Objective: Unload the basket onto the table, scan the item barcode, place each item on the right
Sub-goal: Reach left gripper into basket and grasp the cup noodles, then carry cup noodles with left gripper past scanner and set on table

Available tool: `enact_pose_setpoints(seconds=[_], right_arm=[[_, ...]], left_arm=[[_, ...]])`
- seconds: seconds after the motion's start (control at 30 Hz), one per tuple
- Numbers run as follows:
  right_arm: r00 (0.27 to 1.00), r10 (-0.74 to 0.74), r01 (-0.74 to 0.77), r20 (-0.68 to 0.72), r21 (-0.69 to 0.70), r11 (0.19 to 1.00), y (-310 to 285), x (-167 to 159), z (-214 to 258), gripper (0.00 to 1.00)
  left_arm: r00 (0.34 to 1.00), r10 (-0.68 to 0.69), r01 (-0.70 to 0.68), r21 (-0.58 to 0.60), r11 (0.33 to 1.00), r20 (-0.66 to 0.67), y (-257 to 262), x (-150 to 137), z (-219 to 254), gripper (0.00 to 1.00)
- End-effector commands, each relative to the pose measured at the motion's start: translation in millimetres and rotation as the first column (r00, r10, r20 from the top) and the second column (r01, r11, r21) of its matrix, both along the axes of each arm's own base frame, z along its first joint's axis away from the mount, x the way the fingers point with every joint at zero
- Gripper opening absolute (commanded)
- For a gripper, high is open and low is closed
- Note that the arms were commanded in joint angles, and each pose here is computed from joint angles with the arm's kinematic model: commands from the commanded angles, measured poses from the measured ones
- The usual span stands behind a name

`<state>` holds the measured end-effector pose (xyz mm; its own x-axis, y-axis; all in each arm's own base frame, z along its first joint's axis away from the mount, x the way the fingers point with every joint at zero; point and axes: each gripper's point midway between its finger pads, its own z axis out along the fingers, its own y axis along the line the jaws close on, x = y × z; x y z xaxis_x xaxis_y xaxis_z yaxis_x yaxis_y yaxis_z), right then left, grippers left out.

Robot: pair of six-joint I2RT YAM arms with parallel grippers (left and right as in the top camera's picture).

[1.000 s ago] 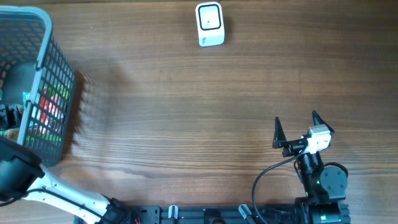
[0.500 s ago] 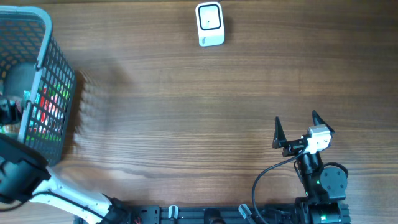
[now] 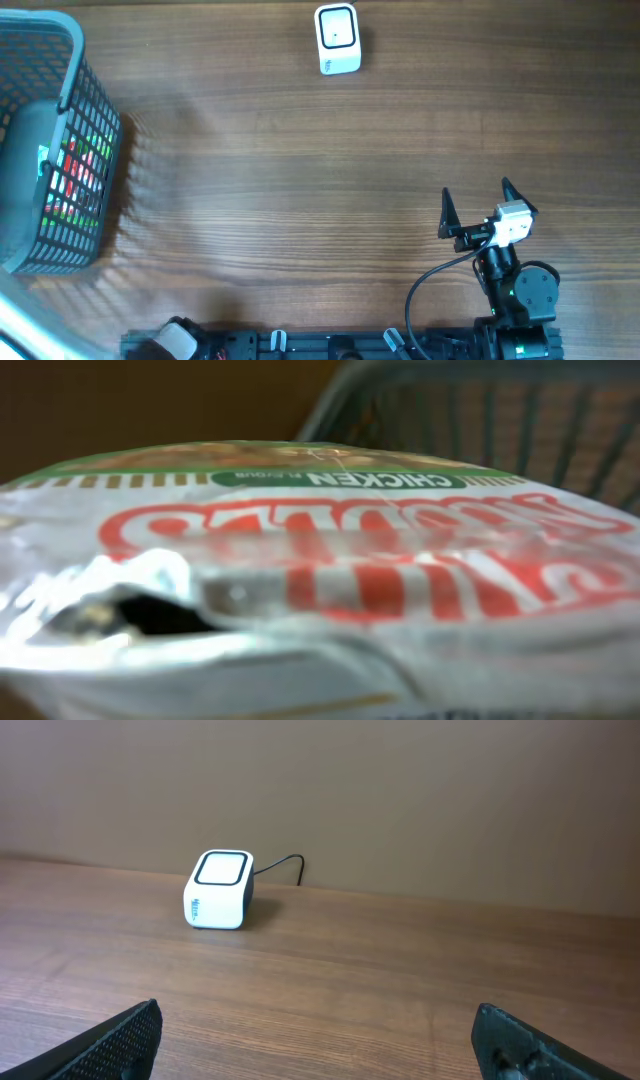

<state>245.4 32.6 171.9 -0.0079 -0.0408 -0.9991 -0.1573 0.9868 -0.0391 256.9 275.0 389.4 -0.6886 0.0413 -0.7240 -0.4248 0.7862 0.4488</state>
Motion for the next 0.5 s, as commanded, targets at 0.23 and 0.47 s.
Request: enact_pose_setpoints(seconds=[0.23, 0.47], right_arm=[[1.0, 0.007, -0.007, 0.01, -0.011, 1.0, 0.7, -0.3, 1.7, 1.0], [1.0, 0.007, -0.007, 0.01, -0.011, 1.0, 0.7, -0.3, 1.7, 1.0]], left_arm=[[0.926, -0.314, 0.374, -0.38, 0.846, 0.21, -209.2, 17.6, 6.6, 0.72], [0.932, -0.355, 0.278, -0.49, 0.826, -0.07, -267.0, 50.8, -65.1, 0.74]])
